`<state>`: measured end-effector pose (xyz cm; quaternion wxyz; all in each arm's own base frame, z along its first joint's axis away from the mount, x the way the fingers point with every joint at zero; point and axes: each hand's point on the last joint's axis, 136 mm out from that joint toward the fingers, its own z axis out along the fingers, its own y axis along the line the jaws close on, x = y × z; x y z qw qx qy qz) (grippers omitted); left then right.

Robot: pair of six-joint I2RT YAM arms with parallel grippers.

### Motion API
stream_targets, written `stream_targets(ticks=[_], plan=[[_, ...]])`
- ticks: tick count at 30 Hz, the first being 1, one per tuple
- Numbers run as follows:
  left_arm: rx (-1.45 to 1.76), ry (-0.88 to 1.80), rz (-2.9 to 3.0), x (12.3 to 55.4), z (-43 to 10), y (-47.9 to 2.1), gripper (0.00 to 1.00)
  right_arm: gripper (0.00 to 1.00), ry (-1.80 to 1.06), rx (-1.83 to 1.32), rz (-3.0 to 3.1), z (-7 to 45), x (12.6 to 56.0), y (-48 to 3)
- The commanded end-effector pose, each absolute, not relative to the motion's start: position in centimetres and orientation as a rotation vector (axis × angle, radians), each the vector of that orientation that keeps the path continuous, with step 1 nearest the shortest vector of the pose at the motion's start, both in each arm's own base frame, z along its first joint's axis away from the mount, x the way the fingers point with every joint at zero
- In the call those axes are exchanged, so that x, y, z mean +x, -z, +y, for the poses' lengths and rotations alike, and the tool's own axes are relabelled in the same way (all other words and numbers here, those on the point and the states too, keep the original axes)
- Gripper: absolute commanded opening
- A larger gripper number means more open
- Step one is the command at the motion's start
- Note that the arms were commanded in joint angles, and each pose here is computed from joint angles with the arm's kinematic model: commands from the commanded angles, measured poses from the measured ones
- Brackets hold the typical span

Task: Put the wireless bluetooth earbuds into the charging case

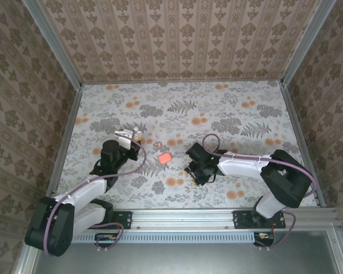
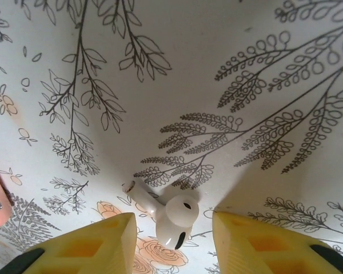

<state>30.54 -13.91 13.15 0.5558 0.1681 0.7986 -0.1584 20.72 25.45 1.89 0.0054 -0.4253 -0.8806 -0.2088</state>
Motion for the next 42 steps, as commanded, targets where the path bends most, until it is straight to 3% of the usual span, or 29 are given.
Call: stream_targets(ticks=[1,14,20,27,33,42], plan=[[0.379,0.374,1.842,31.2,-13.8,-14.9,0.01,0.37,0.619,-1.413,-2.732,24.8,20.8,-0.9],[0.362,0.358,1.852,31.4,-13.3,-14.6,0.01,0.23,0.535,-1.138,-2.852,25.1,22.3,-2.3],[0.330,0.366,1.857,31.8,-12.6,-14.7,0.01,0.21,0.499,-0.644,-2.988,24.7,23.6,-4.3],[0.268,0.406,1.855,32.3,-11.8,-15.0,0.01,0.20,0.528,0.290,-3.037,25.8,24.6,-7.5],[0.212,0.411,1.846,32.9,-10.5,-15.5,0.01,0.21,0.319,0.955,-2.917,24.0,24.3,-7.3],[0.123,0.420,1.821,33.6,-8.5,-15.9,0.01,0.21,0.031,1.454,-2.709,23.6,23.2,-5.2]])
